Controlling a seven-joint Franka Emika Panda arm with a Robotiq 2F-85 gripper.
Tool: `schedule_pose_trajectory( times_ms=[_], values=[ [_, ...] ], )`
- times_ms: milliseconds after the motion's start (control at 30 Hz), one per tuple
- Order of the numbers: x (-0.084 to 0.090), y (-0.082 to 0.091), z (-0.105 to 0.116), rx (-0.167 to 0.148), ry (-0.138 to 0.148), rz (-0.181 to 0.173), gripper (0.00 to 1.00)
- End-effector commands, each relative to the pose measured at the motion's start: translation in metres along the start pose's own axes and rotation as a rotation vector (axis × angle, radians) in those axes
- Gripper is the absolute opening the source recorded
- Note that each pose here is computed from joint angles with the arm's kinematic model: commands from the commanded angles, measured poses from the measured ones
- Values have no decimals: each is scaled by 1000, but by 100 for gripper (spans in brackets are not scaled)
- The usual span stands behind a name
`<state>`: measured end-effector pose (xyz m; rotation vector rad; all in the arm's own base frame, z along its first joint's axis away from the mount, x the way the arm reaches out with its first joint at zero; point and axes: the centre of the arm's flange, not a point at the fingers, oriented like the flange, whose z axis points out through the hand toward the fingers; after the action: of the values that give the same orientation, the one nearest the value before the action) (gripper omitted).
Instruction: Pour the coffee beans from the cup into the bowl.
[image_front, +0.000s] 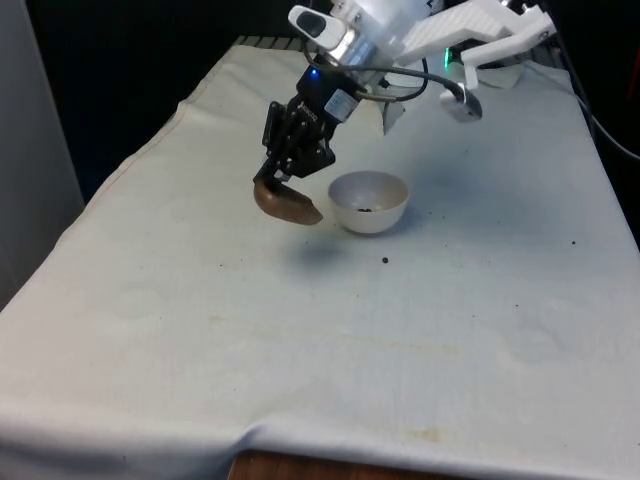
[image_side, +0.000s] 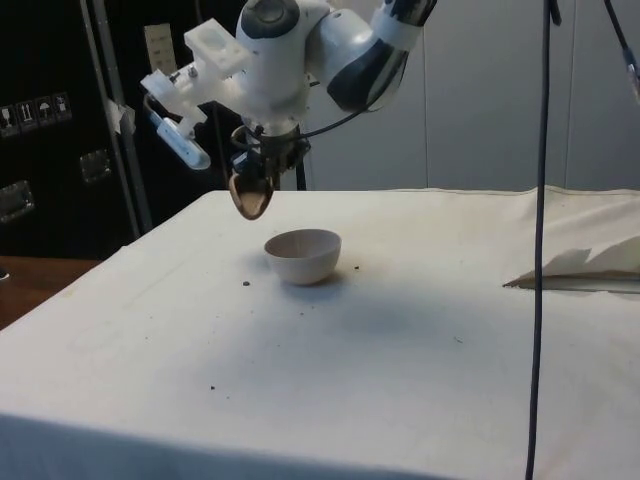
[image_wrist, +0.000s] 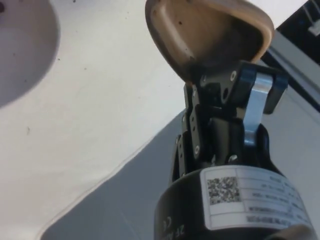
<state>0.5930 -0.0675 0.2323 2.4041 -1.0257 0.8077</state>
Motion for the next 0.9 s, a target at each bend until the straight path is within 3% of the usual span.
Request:
schedule_pose_trajectory(
  times_ms=[0, 100, 133, 167, 200, 367, 400, 433, 500, 700, 733, 767, 867],
  values=[
    [-2, 1, 2, 14, -26, 3, 3],
    [-2, 2, 5, 12, -43, 9, 3],
    [1, 1, 2, -1, -21, 8, 3],
    [-2, 2, 5, 12, -49, 9, 3],
    [-1, 2, 6, 14, -58, 13, 3],
    [0, 2, 9, 15, -87, 23, 3],
    [0, 2, 9, 15, -87, 23, 3],
    [3, 2, 6, 1, -67, 25, 3],
    [0, 2, 11, 15, -102, 29, 3],
    [3, 0, 14, 20, -135, 42, 3],
    [6, 0, 12, 6, -112, 43, 3],
    [4, 0, 14, 21, -139, 45, 3],
    [5, -1, 16, 21, -154, 51, 3]
  ],
)
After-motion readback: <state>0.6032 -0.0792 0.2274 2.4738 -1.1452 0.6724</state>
